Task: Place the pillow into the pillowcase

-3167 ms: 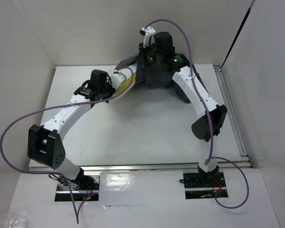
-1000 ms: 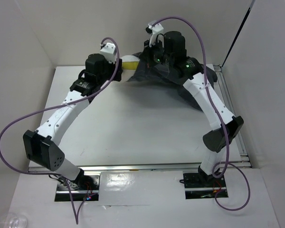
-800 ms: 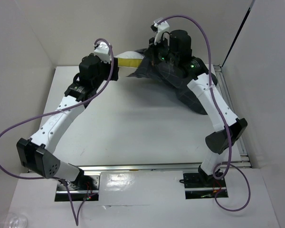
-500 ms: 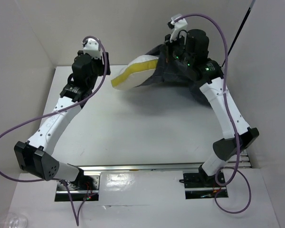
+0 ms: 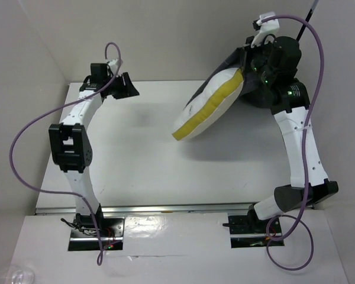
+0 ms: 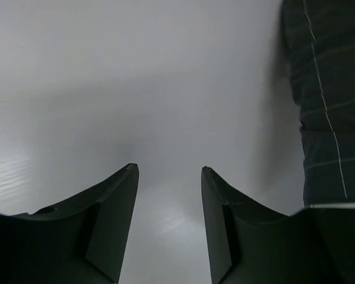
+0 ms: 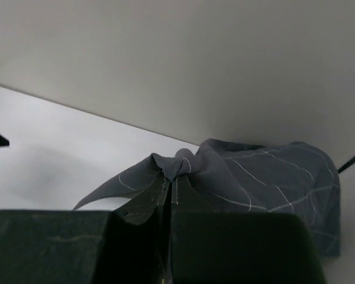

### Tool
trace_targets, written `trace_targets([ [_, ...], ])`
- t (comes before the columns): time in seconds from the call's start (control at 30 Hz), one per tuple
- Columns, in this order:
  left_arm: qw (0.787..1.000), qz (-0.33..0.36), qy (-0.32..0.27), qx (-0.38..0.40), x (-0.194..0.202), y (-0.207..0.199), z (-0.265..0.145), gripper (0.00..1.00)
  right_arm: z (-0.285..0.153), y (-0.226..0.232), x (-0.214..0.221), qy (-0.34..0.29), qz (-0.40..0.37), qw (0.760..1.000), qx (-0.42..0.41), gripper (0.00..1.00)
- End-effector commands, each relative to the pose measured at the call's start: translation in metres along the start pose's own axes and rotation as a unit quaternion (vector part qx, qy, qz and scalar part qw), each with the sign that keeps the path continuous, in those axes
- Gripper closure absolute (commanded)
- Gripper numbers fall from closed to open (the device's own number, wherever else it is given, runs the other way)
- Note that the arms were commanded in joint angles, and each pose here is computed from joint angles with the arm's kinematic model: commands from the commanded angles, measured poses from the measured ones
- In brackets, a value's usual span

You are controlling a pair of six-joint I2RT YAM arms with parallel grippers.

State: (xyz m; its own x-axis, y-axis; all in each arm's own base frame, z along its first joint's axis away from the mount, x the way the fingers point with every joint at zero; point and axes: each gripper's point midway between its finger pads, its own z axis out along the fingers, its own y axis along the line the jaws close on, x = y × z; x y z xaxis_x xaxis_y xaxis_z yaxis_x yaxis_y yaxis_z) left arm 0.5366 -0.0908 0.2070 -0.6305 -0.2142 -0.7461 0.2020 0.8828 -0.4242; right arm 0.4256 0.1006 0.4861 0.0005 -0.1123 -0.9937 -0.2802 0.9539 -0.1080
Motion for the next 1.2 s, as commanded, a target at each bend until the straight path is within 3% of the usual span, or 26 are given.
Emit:
trace_targets([
  [0.0, 0.965, -0.047, 0.112, 0.231, 0.042, -0.076, -0.005, 0.41, -0.028, -0.021, -0.053, -0.086, 0.0, 0.996, 0.033, 1.0],
  [0.07, 0.962, -0.017, 0.126, 0.242, 0.051, -0.09, -0.006, 0.42, -0.028, -0.024, -0.052, -0.086, 0.004, 0.996, 0.037, 1.0],
  [0.1, 0.956, 0.02, 0.132, 0.261, 0.05, -0.116, -0.008, 0.42, -0.027, -0.028, -0.047, -0.08, 0.004, 0.996, 0.041, 1.0],
  [0.13, 0.956, 0.03, 0.157, 0.245, 0.063, -0.121, -0.01, 0.42, -0.027, -0.028, -0.05, -0.085, 0.004, 0.996, 0.042, 1.0],
  [0.2, 0.947, 0.095, 0.159, 0.263, 0.078, -0.146, -0.017, 0.42, -0.023, -0.03, -0.048, -0.085, 0.008, 0.996, 0.04, 1.0],
  [0.23, 0.953, 0.113, 0.157, 0.235, 0.083, -0.145, -0.018, 0.42, -0.023, -0.033, -0.047, -0.085, 0.014, 0.995, 0.04, 1.0],
  [0.27, 0.95, 0.156, 0.125, 0.24, 0.073, -0.157, -0.03, 0.41, -0.018, -0.038, -0.041, -0.078, 0.024, 0.996, 0.041, 1.0],
  [0.33, 0.947, 0.198, 0.133, 0.214, 0.094, -0.166, -0.033, 0.4, -0.019, -0.042, -0.045, -0.081, 0.032, 0.995, 0.038, 1.0],
  [0.53, 0.934, 0.314, 0.053, 0.16, 0.096, -0.192, -0.05, 0.37, -0.017, -0.042, -0.046, -0.075, 0.044, 0.996, 0.024, 1.0],
  [0.8, 0.929, 0.356, -0.03, 0.099, 0.073, -0.187, -0.034, 0.35, -0.025, -0.028, -0.043, -0.054, 0.051, 0.997, -0.012, 1.0],
  [1.0, 0.93, 0.346, -0.036, 0.118, 0.064, -0.2, -0.011, 0.35, -0.033, -0.027, -0.046, -0.052, 0.05, 0.997, -0.024, 1.0],
  [1.17, 0.924, 0.343, -0.058, 0.162, 0.055, -0.243, 0.001, 0.35, -0.034, -0.026, -0.043, -0.052, 0.055, 0.997, -0.024, 1.0],
])
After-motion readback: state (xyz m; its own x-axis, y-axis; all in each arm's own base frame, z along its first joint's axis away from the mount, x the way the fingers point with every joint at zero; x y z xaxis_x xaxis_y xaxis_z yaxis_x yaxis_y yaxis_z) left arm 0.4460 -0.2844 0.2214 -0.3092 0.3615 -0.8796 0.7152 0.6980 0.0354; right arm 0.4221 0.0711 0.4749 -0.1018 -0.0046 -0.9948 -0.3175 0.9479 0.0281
